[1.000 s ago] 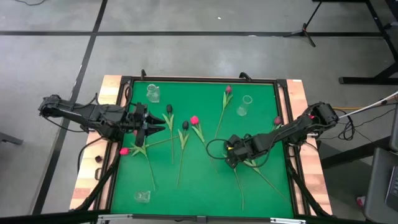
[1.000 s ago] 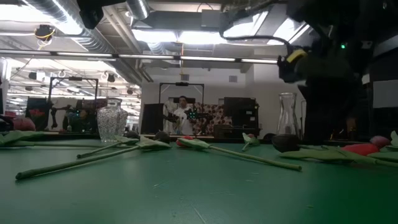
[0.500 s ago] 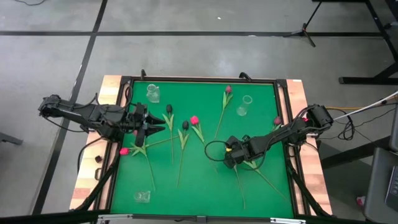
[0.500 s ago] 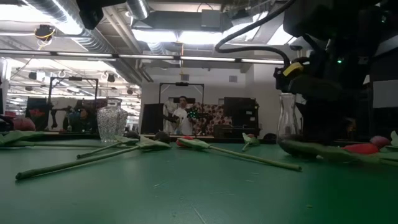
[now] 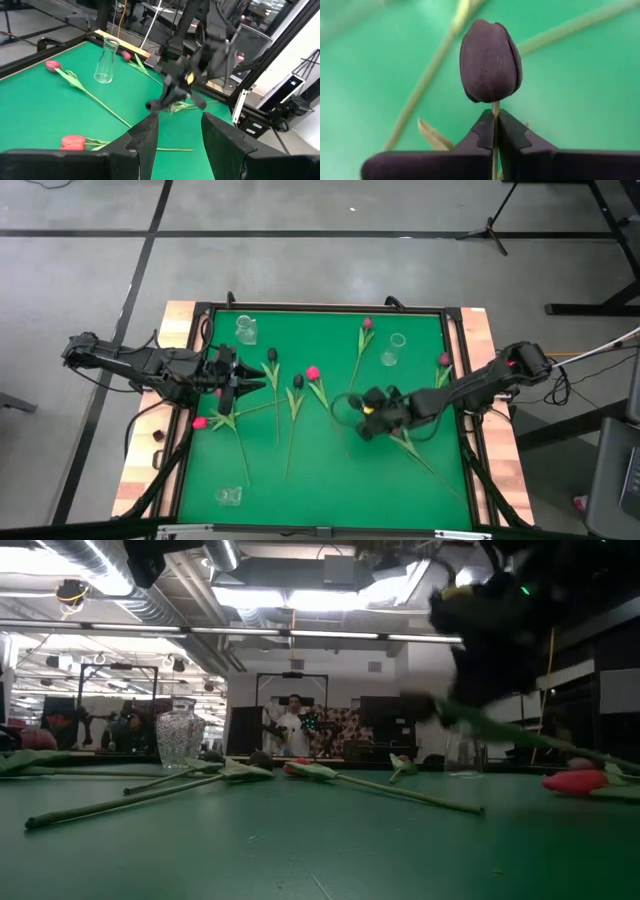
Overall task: Sort flowers into vase by color
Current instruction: Put the bottom black flower into the top right transparent vase
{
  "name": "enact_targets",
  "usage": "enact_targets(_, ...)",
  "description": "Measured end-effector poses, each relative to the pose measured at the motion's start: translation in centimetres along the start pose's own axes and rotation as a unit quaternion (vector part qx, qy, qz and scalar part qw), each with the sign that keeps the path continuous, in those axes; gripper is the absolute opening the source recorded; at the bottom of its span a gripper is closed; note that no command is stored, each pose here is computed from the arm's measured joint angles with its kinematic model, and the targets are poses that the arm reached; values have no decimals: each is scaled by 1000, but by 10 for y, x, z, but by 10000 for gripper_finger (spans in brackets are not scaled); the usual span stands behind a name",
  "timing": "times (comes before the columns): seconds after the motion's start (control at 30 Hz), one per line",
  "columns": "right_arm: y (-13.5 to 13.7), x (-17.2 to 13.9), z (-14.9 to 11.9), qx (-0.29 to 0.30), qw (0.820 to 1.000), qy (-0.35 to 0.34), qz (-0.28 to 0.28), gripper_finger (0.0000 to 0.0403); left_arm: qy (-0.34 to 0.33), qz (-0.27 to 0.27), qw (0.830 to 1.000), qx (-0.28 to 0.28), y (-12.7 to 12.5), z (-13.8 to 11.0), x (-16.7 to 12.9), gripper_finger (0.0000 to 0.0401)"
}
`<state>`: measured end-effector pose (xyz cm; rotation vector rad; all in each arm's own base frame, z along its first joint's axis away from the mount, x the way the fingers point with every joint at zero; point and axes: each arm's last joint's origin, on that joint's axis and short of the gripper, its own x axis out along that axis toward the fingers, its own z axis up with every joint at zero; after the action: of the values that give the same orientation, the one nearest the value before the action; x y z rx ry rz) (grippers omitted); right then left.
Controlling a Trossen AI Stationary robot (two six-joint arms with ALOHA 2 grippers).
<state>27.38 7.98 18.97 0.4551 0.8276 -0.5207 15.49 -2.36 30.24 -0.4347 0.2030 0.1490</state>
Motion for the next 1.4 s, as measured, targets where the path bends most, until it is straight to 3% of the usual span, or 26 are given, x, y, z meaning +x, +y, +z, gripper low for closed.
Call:
enact_targets(0.13,-11,-37,33,-14,992,-121,17,5,-1,3,1000,0,0,0,0,146)
enact_targets(0.23,-26,-71,56,-40,973,-228,-10,4,-1,3,1000,0,0,0,0,146)
enact_targets(0.43,-61,-128,87,-70,917,-380,-96,3,-1,3,1000,1,0,0,0,146)
enact_targets(0.53,-78,-142,93,-79,888,-445,-80,3,-3,10,1000,4,1,0,0,146)
enact_targets(0.63,-97,-153,96,-84,841,-533,-40,2,-8,23,1000,4,2,0,0,146)
enact_targets(0.73,-121,-158,91,-70,800,-594,-47,2,-10,27,1000,4,2,0,0,146)
enact_targets(0.87,-146,-158,82,-51,769,-632,-75,2,-10,27,1000,2,2,0,0,146)
enact_targets(0.97,-156,-170,80,-45,738,-671,-55,2,-9,27,1000,3,2,0,0,146)
enact_targets(1.07,-160,-177,78,-48,722,-689,-32,2,-9,28,1000,3,2,0,0,146)
enact_targets(1.17,-162,-178,78,-53,720,-691,-37,2,-9,29,1000,3,2,0,0,146)
enact_targets(1.4,-169,-165,79,-67,751,-652,-79,1,-12,42,999,4,3,-1,0,146)
